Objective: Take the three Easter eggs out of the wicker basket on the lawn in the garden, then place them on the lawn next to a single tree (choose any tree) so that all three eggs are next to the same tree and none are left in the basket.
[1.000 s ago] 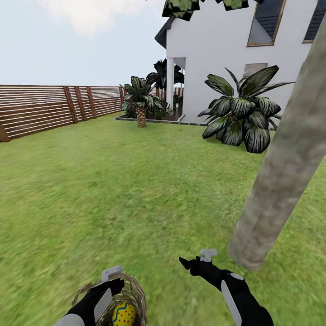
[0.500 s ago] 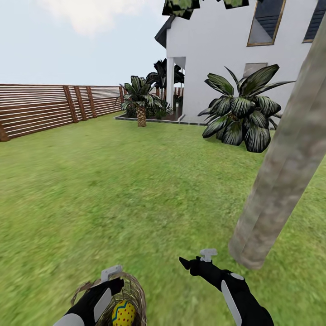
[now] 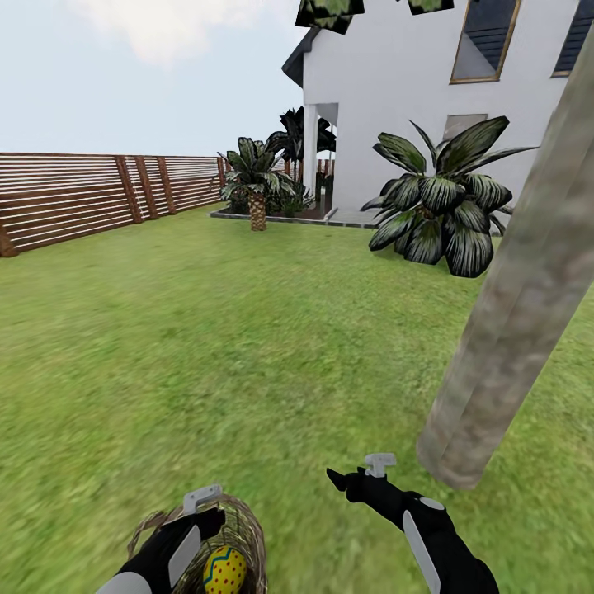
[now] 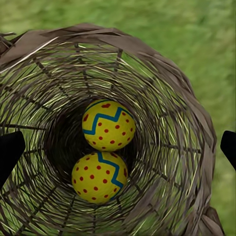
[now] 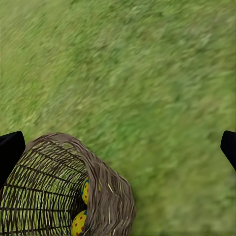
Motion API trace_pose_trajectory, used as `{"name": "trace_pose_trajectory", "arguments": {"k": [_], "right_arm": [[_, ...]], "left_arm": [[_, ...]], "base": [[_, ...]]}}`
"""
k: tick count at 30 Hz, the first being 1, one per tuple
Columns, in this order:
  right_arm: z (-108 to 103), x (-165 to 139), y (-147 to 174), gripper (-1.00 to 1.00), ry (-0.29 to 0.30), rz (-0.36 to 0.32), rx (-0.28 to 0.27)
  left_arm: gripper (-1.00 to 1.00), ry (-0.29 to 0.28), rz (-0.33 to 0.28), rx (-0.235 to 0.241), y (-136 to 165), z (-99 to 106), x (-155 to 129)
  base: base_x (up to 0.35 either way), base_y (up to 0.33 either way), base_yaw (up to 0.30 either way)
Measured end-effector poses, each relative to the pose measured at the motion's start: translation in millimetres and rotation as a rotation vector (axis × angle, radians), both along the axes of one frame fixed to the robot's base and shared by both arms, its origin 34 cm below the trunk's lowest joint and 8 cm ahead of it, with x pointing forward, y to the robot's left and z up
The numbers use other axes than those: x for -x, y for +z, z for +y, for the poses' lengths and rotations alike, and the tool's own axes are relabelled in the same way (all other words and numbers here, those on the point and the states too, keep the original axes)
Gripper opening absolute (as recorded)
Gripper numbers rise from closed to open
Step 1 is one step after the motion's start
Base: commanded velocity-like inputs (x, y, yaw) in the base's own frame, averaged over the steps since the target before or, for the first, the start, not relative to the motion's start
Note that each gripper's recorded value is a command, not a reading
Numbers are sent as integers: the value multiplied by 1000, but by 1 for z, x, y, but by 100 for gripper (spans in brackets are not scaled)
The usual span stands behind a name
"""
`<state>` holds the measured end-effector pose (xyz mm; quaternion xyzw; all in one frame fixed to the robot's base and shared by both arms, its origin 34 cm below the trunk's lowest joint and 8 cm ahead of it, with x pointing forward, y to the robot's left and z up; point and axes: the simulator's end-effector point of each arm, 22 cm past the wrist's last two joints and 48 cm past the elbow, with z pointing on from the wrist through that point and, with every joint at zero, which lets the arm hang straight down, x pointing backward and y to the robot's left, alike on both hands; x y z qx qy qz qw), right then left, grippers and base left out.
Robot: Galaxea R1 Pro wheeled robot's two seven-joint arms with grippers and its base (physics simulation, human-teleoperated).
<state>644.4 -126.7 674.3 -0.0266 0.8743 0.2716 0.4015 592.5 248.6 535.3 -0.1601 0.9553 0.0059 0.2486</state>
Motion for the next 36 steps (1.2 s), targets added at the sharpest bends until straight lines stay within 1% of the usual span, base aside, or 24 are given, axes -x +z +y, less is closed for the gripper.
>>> {"name": "trace_pose_trajectory", "arguments": {"k": [20, 36], "right_arm": [[0, 0, 0, 100, -1, 0, 0], [0, 0, 0, 100, -1, 0, 2]], "left_arm": [[100, 7, 5, -5, -1, 4, 1], [100, 20, 14, -24, -1, 11, 3]], "base": [[0, 0, 0], [0, 0, 0]]}}
